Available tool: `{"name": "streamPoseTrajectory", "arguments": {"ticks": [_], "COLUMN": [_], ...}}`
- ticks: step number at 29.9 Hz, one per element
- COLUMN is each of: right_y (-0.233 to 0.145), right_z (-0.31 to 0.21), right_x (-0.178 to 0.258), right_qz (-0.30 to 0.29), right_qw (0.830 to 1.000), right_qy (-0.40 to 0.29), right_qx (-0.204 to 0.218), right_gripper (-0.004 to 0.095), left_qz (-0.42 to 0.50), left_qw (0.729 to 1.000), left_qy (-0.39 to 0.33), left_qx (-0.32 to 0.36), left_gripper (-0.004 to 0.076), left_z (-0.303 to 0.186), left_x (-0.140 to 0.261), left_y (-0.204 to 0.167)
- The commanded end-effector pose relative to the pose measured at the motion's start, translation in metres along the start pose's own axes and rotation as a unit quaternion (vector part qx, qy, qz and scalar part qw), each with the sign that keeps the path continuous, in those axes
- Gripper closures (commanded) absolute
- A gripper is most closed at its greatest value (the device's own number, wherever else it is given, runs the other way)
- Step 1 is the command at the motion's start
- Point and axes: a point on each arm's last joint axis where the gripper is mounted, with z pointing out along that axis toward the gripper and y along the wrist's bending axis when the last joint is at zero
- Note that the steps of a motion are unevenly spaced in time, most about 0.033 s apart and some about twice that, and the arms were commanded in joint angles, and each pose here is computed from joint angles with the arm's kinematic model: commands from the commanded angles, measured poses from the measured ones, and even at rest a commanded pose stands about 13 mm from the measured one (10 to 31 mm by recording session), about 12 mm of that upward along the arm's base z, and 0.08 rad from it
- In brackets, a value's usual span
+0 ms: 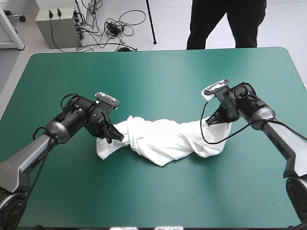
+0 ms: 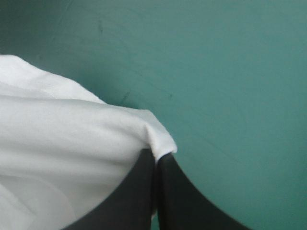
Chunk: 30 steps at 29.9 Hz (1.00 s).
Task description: Fold the cloth
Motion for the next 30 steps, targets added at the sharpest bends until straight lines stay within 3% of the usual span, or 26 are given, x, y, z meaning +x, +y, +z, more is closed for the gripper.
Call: {"name": "streamPoseTrajectory", "arguments": {"ticks": [1,4,7,10,14,20,25,30], "right_y": [-0.011,-0.011,-0.011,-0.014,-0.019,-0.027,-0.033,-0.032], "right_z": [-0.021,-0.024,-0.029,-0.038,-0.056,-0.102,-0.155,-0.190], "right_x": [-0.009,-0.012,-0.015,-0.017,-0.016,0.004,0.031,0.063], "right_qz": [0.000,0.010,0.023,0.028,0.037,0.054,0.098,0.123], "right_qw": [0.998,0.998,0.998,0.998,0.998,0.996,0.987,0.982], "right_qy": [-0.052,-0.058,-0.062,-0.056,-0.050,-0.065,-0.119,-0.139], "right_qx": [0.040,0.032,0.020,0.023,0.028,0.037,0.033,0.014], "right_gripper": [0.0834,0.0644,0.0392,0.0227,0.0235,0.0237,0.0237,0.0237], "left_qz": [-0.007,-0.007,0.000,-0.004,-0.006,-0.019,-0.052,-0.051], "left_qw": [0.999,1.000,1.000,0.999,0.999,0.999,0.996,0.997], "left_qy": [-0.037,-0.031,-0.020,-0.004,-0.003,-0.030,-0.062,-0.051], "left_qx": [-0.004,0.003,0.023,0.034,0.031,0.033,0.032,0.025], "left_gripper": [0.0689,0.0605,0.0481,0.0344,0.0255,0.0254,0.0254,0.0254], "left_z": [-0.018,-0.018,-0.018,-0.019,-0.038,-0.096,-0.130,-0.114], "left_x": [-0.004,-0.003,-0.001,0.001,0.003,0.025,0.050,0.064], "left_y": [0.003,0.002,-0.002,-0.004,-0.002,0.001,0.001,0.000]}}
